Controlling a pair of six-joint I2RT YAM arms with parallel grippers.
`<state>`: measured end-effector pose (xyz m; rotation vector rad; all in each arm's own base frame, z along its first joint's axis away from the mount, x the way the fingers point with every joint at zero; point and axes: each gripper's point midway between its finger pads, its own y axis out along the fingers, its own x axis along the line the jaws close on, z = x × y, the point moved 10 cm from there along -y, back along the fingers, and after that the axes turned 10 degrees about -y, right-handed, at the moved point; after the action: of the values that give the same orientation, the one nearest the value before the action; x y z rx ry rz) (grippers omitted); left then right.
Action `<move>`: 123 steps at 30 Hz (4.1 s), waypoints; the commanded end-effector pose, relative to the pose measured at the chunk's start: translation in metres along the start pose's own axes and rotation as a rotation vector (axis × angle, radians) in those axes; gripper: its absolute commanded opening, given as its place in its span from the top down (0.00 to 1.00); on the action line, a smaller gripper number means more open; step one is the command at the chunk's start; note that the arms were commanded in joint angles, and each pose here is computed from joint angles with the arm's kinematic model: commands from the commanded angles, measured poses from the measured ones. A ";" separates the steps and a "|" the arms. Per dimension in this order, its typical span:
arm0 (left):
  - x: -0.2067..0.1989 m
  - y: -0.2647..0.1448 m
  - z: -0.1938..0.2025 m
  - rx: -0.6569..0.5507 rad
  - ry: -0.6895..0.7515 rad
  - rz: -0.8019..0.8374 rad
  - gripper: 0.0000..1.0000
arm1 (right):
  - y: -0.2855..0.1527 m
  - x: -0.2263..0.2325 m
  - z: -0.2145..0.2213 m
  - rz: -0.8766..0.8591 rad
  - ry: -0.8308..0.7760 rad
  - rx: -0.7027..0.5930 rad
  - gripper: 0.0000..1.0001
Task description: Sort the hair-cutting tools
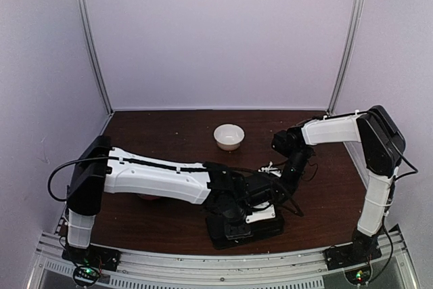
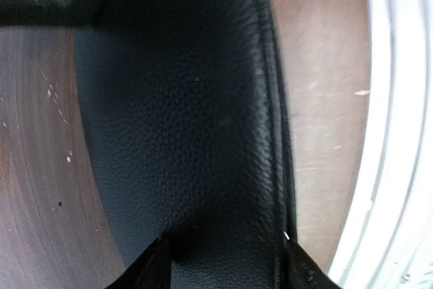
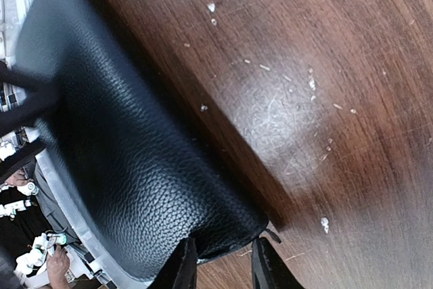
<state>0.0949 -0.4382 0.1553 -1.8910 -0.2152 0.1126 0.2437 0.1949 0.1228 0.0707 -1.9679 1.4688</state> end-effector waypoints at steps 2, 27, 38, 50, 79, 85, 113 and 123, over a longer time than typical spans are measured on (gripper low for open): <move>0.017 0.017 0.007 0.084 -0.022 -0.189 0.48 | -0.005 0.004 -0.004 -0.008 -0.025 -0.043 0.72; 0.052 0.002 0.058 0.097 0.192 -0.290 0.67 | -0.090 0.004 0.020 0.427 -0.600 -0.187 0.69; 0.042 -0.050 0.035 -0.044 0.111 -0.249 0.48 | -0.157 0.038 -0.001 0.776 -0.517 -0.535 0.63; 0.104 -0.073 0.009 -0.199 -0.414 -0.016 0.74 | -0.164 0.028 -0.006 0.698 -0.606 -0.532 0.14; 0.084 0.037 0.096 0.073 -0.520 0.131 0.89 | -0.020 -0.019 -0.046 0.244 -0.708 0.039 0.49; 0.085 0.035 0.096 0.067 -0.512 0.114 0.89 | -0.011 -0.018 -0.053 0.246 -0.710 0.085 0.51; 0.087 0.037 0.096 0.060 -0.500 0.072 0.87 | 0.013 -0.016 -0.068 0.228 -0.679 0.211 0.99; 0.085 0.041 0.101 0.087 -0.525 0.086 1.00 | 0.008 0.001 -0.028 0.296 -0.695 0.235 1.00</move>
<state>0.1701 -0.3684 0.1318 -1.9969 -0.4129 0.6700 0.2697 0.2389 0.1156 0.4601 -2.4365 1.9996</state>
